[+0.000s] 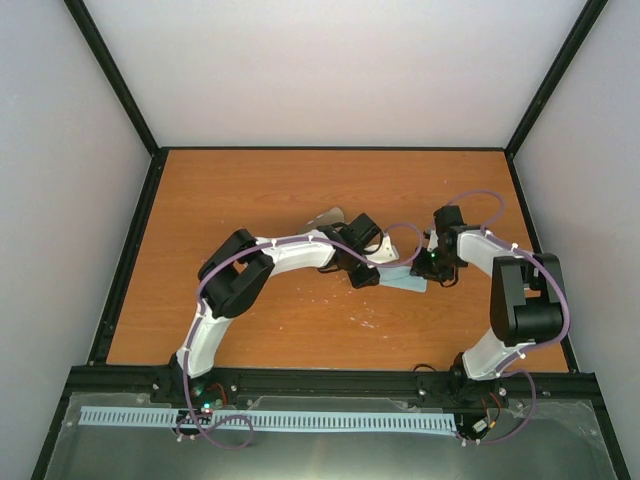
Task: Organize the sunglasses
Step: Fold the glasses cleaning cloth at the center of the board.
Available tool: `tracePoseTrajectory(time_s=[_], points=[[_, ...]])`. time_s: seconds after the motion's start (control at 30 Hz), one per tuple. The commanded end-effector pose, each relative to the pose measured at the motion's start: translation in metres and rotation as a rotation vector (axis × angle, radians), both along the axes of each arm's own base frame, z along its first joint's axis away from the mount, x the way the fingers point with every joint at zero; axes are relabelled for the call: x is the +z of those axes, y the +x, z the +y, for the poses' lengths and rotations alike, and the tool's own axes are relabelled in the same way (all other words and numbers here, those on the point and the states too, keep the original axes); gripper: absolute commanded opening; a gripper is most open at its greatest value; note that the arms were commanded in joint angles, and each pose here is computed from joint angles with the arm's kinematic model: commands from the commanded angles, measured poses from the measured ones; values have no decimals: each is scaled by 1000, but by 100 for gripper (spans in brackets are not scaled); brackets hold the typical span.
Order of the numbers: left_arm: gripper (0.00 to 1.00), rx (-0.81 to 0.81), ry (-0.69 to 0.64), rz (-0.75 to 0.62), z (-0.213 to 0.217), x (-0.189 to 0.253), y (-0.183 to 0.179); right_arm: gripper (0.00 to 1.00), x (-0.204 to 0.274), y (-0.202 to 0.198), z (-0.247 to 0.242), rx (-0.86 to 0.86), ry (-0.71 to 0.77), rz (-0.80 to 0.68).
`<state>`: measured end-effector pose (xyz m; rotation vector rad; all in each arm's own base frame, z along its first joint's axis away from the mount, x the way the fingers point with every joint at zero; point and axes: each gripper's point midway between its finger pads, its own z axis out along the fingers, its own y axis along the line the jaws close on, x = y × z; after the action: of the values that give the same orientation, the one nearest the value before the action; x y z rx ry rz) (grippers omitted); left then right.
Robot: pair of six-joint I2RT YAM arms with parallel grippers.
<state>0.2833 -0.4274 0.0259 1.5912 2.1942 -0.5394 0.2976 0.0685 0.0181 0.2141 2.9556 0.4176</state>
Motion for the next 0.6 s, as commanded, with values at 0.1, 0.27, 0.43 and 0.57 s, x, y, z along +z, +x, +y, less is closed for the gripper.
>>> tracePoseTrajectory(time_s=[0.1, 0.27, 0.43, 0.57], points=[[39, 4, -49, -54, -4, 27, 1, 38, -8, -38, -5, -17, -25, 105], [44, 13, -56, -78, -2, 32, 3, 39, -1, -38, -4, -27, -18, 81], [50, 19, -58, -100, -2, 36, 6, 54, 12, -33, -4, -41, -8, 25], [50, 27, -71, -112, -4, 42, 12, 58, 31, -23, -6, -62, -11, -55]])
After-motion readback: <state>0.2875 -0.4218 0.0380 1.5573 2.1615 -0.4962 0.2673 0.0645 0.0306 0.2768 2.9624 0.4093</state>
